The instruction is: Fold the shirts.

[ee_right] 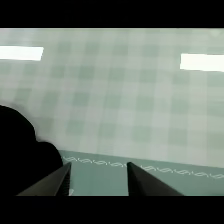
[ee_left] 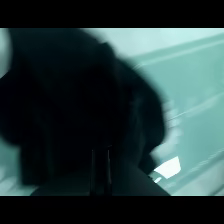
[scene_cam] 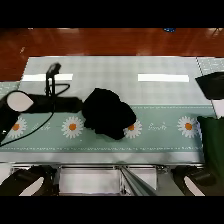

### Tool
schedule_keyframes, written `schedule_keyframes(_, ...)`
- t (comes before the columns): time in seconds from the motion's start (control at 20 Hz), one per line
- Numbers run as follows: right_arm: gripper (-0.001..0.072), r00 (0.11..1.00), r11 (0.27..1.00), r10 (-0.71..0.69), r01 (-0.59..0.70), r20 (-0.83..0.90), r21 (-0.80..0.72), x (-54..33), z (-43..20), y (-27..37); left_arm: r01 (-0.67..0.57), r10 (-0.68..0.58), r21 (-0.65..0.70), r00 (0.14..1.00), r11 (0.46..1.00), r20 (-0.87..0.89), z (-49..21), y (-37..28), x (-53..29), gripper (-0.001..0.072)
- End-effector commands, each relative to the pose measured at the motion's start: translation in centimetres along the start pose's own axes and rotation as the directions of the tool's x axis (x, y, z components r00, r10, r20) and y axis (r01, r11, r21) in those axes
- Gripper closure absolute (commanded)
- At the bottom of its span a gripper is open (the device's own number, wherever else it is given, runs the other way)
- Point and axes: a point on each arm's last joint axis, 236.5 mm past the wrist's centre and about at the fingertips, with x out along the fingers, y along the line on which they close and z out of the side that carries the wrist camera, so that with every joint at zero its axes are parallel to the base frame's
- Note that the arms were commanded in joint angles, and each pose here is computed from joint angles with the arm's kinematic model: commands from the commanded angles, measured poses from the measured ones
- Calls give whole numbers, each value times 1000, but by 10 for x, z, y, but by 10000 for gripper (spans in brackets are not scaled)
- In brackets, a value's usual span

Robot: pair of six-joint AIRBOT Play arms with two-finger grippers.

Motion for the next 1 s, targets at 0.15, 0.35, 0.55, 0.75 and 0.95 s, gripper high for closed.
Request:
schedule_keyframes(0.15,305,957,994,61,-33,-285,101,80,-90,8,-210,153,-183,947,960,-283,-90,84,19,200)
schedule_keyframes(0.35,305,953,998,-23,42,-302,55,118,-84,-21,-185,165,-193,980,964,-114,-23,78,-24,199)
schedule_keyframes(0.55,305,957,930,-254,282,-143,235,98,-28,-135,-181,231,-229,948,957,220,50,78,-109,200)
schedule_keyframes(0.75,305,947,800,-209,309,-244,514,107,-83,-189,16,36,-457,994,889,105,-12,63,-66,200)
schedule_keyframes(0.95,305,934,828,18,185,-356,530,144,-139,-154,205,-228,-580,973,788,35,-60,46,0,200)
